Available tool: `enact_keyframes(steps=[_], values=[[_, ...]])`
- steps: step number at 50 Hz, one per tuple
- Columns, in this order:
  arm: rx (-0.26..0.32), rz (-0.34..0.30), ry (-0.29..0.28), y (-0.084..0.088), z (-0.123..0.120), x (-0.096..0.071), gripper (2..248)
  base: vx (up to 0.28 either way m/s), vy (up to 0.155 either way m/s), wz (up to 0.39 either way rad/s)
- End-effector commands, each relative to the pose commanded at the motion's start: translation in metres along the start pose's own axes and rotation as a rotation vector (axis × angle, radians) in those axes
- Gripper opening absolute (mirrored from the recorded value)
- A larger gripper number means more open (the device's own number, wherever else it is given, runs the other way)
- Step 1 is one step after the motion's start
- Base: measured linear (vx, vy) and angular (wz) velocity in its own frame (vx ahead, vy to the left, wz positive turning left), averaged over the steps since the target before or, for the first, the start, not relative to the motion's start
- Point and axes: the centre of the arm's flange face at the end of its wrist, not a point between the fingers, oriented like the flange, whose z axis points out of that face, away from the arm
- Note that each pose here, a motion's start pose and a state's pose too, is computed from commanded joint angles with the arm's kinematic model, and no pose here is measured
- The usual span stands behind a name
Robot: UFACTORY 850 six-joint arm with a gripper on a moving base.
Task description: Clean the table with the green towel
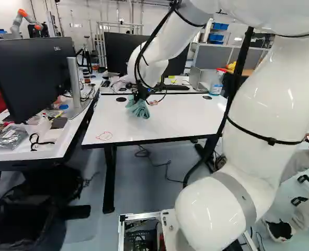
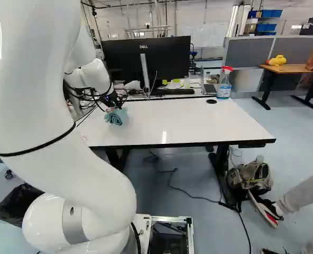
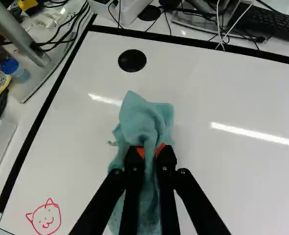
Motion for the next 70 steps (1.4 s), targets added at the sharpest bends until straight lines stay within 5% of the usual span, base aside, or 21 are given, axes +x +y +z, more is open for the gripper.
enact_keyframes(steps=[33,55,70], values=[[0.003,-0.004,0.014,-0.002,-0.006,0.003,42,0.000,0.000,0.000],[0.046,-0.053,0.066,-0.035,-0.027,0.018,42,0.000,0.000,0.000],[0.077,-0.090,0.064,-0.057,-0.035,0.007,42,0.000,0.000,0.000]])
